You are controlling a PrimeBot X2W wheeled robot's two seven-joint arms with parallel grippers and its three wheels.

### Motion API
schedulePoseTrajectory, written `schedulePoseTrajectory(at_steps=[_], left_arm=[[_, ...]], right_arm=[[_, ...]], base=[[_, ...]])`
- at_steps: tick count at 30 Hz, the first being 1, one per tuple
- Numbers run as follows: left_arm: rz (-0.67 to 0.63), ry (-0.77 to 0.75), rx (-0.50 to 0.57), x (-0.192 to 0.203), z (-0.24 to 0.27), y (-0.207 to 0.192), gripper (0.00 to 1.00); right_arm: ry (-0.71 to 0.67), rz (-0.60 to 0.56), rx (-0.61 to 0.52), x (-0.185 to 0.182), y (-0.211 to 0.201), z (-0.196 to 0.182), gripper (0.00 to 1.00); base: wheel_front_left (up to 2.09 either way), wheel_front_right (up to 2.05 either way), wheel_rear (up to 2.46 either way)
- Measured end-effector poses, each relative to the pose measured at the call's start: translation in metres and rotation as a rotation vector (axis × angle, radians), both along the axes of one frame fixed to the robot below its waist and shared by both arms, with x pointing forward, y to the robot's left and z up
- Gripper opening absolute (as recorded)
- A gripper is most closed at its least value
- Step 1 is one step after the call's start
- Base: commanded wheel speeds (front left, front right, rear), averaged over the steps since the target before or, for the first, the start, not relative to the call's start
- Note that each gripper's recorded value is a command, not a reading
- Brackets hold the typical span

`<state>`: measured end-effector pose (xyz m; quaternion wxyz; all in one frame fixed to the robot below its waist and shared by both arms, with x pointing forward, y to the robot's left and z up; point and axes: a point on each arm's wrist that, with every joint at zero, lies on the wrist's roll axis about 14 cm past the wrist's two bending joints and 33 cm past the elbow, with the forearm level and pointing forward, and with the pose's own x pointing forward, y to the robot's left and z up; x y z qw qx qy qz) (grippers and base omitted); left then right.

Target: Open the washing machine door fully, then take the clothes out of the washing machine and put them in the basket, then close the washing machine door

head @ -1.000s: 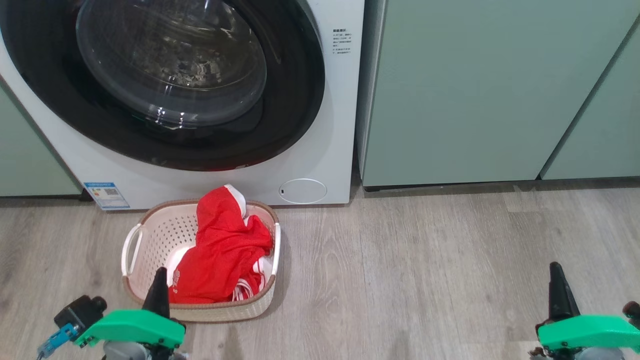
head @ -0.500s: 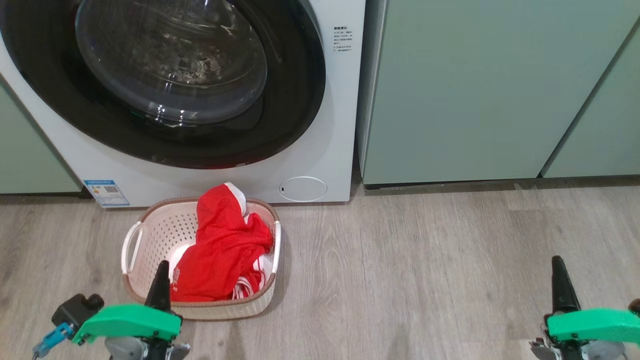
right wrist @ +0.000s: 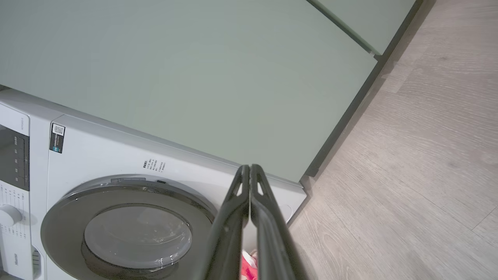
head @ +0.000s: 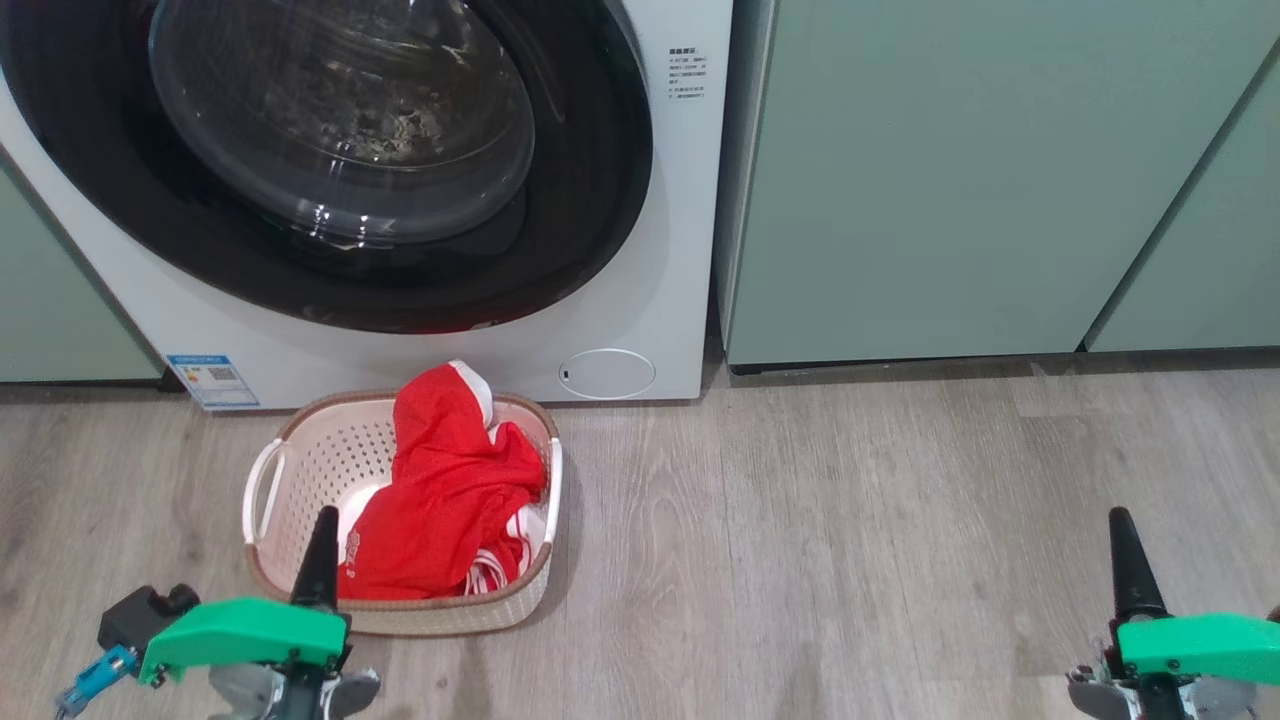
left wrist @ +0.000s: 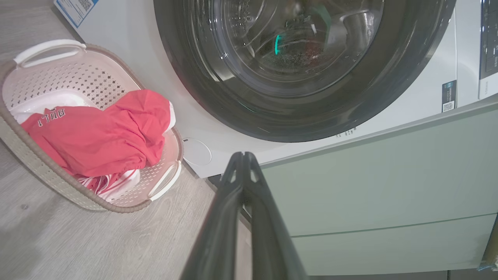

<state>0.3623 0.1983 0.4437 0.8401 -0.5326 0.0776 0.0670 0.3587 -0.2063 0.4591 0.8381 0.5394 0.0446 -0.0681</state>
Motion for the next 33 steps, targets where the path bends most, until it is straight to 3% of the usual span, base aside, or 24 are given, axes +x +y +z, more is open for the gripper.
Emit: schedulePoseTrajectory(at_steps=[33], left_arm=[[0.015, -0.078, -0.328, 0.009, 0.023, -0.006, 0.0]], right_arm=[[-0.052, -0.013, 0.324, 0.011, 0.001, 0.012, 0.0]], base=[[0.0, 0.0, 0.0]])
